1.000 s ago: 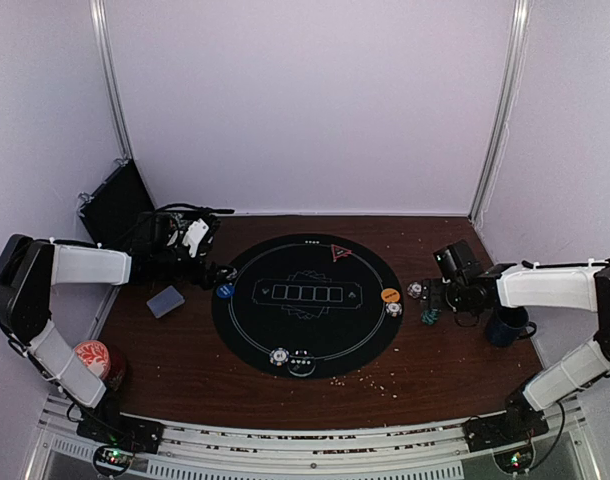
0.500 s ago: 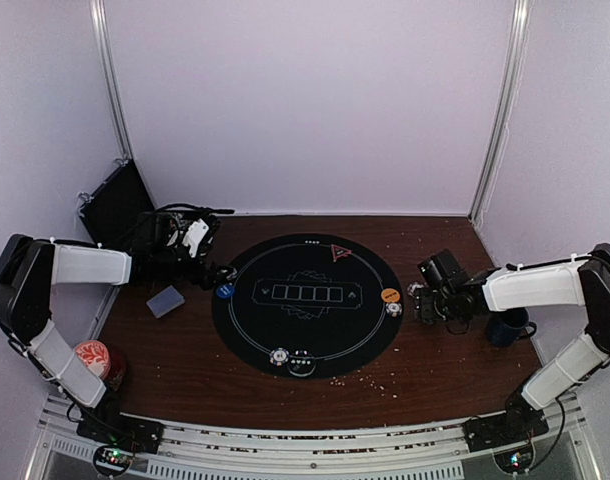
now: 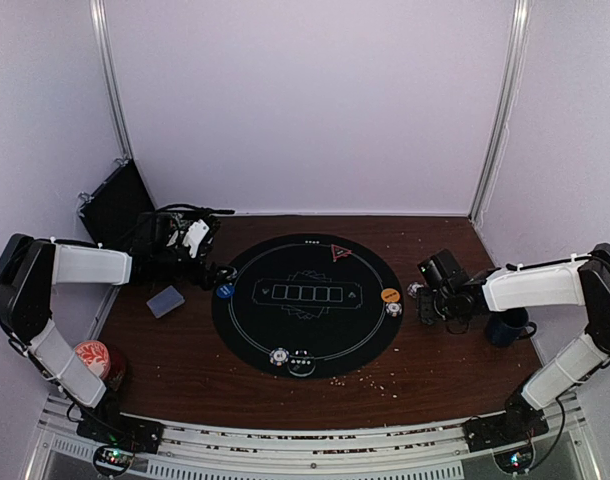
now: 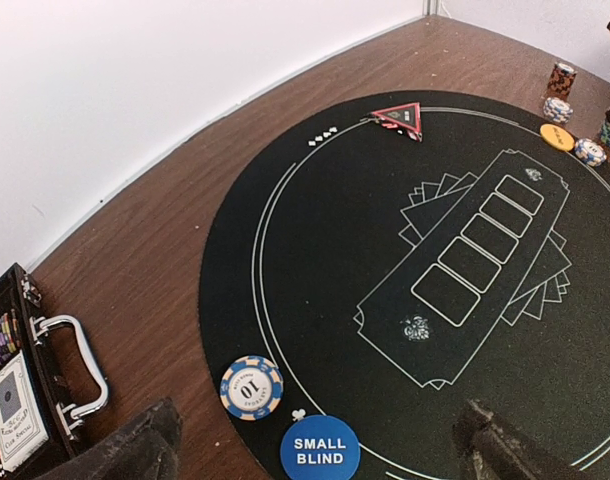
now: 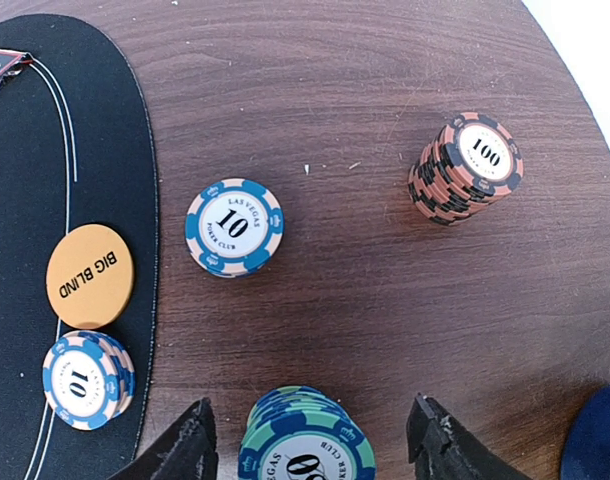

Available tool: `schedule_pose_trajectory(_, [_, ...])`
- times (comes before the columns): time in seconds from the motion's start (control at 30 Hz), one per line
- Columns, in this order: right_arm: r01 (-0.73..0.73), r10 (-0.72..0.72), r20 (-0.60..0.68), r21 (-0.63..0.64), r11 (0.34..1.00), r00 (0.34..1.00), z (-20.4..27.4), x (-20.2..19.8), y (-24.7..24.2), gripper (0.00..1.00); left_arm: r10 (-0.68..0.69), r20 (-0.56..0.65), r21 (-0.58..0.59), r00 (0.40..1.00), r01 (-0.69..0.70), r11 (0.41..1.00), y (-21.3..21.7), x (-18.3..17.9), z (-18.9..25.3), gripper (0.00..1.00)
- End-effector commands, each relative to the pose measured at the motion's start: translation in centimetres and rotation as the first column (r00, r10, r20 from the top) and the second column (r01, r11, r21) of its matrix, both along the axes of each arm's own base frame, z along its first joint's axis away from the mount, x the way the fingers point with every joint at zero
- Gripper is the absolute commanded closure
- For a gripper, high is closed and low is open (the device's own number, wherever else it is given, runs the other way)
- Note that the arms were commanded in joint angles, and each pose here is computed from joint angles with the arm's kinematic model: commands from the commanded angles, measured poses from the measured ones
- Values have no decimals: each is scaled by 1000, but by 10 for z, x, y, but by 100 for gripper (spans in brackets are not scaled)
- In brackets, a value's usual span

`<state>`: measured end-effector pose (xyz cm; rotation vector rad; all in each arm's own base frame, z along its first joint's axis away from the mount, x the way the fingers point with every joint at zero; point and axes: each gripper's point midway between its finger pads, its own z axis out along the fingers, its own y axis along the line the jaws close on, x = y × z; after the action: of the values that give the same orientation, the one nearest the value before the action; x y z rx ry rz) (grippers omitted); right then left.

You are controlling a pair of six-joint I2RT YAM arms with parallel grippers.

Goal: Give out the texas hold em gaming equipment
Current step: Pick up the pile of poker chips from the pile of poker chips.

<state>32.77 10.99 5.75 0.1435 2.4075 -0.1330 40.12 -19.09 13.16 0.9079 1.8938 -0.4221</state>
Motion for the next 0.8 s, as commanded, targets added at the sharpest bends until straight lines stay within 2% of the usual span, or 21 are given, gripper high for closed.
schedule_pose_trajectory(0.0, [12,-12,5,-3,1000,1000,-2,-2,-2,35,2,38,-18,999,-2,1000,0,7,8,2])
schedule_pose_trajectory(0.4, [11,-11,-10,-5,1000,1000,-9,-2,-1,38,2,40,-19,999,-1,1000,0,6,9,2])
schedule_pose_trajectory(0.5, [12,-12,-8,-5,1000,1000,-9,-2,-1,43,2,40,-18,999,-2,1000,0,6,9,2])
schedule_pose_trajectory(0.6, [12,-12,-5,0,1000,1000,-7,-2,-1,57,3,40,-18,999,-2,1000,0,7,9,2])
schedule_pose_trajectory(0.77, [12,-12,1,2,1000,1000,-5,-2,-1,65,3,41,-19,999,-2,1000,0,7,9,2])
